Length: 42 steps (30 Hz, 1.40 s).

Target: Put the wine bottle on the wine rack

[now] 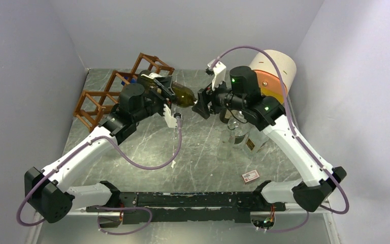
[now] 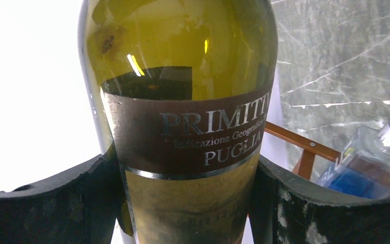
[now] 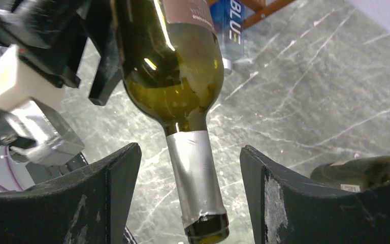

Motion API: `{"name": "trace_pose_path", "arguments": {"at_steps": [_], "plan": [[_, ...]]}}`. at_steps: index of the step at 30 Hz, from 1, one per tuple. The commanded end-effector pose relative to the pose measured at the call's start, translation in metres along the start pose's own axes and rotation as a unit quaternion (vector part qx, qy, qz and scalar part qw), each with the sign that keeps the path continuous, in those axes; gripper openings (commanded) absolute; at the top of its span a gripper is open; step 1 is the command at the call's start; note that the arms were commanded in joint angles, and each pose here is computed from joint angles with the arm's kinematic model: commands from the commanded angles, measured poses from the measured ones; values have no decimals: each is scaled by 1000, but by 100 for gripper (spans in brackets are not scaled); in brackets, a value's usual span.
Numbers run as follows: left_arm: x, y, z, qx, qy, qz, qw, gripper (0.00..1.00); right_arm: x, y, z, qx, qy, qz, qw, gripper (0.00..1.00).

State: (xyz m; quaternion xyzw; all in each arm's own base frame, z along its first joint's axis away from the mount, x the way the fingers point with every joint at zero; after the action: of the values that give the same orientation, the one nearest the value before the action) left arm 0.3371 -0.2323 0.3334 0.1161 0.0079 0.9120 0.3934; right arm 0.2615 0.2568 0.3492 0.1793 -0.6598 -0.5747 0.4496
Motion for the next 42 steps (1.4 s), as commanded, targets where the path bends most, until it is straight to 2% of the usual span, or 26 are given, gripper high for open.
{"name": "trace_pose_path", "arguments": {"at_steps": [1,10,19,23,25,29,30,32,34,35,36,37,42], "plan": [[7,14,77,-70,116,-20,991,7,-11,-11,-5,-5,-7,20,1000,75],[0,19,71,-80,108,-37,990,7,-35,-26,-8,-14,0,56,998,65],[-2,15,67,-108,114,-24,987,7,-46,-32,-6,-12,9,74,997,47],[-3,17,70,-109,124,-29,986,7,-50,-34,-7,-13,7,80,997,44],[-3,18,71,-97,124,-34,987,7,-51,-34,-6,-12,8,80,997,37],[-1,20,74,-82,125,-39,988,10,-53,-31,-5,-13,7,71,997,0],[0,20,74,-78,128,-39,988,13,-53,-30,-5,-13,4,67,998,0],[2,19,74,-68,136,-38,988,28,-50,-24,-5,-14,-4,50,999,0],[5,19,74,-59,151,-39,986,54,-47,-17,-7,-19,-15,32,999,0],[6,19,72,-52,157,-42,985,71,-45,-12,-8,-20,-20,22,999,0],[8,20,72,-48,161,-44,985,94,-43,-6,-9,-22,-26,8,999,0],[8,20,68,-41,158,-45,986,100,-40,-1,-11,-25,-34,-3,999,0],[14,18,54,-13,143,-41,989,99,-28,18,-22,-44,-79,-49,995,0]]}}
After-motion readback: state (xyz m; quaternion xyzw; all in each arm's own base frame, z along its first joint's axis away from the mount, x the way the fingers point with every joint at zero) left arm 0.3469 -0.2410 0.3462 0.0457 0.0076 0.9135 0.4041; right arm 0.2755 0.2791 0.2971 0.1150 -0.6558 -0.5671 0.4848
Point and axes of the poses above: each gripper's point midway between its finger pads, its own x axis back along the fingers, its own z axis along the line the jaws close on, y = z × x, the point moved 1 cm from there along x, back along the fingers, and after that the axes turned 3 degrees about x, right-handed, at the moved point
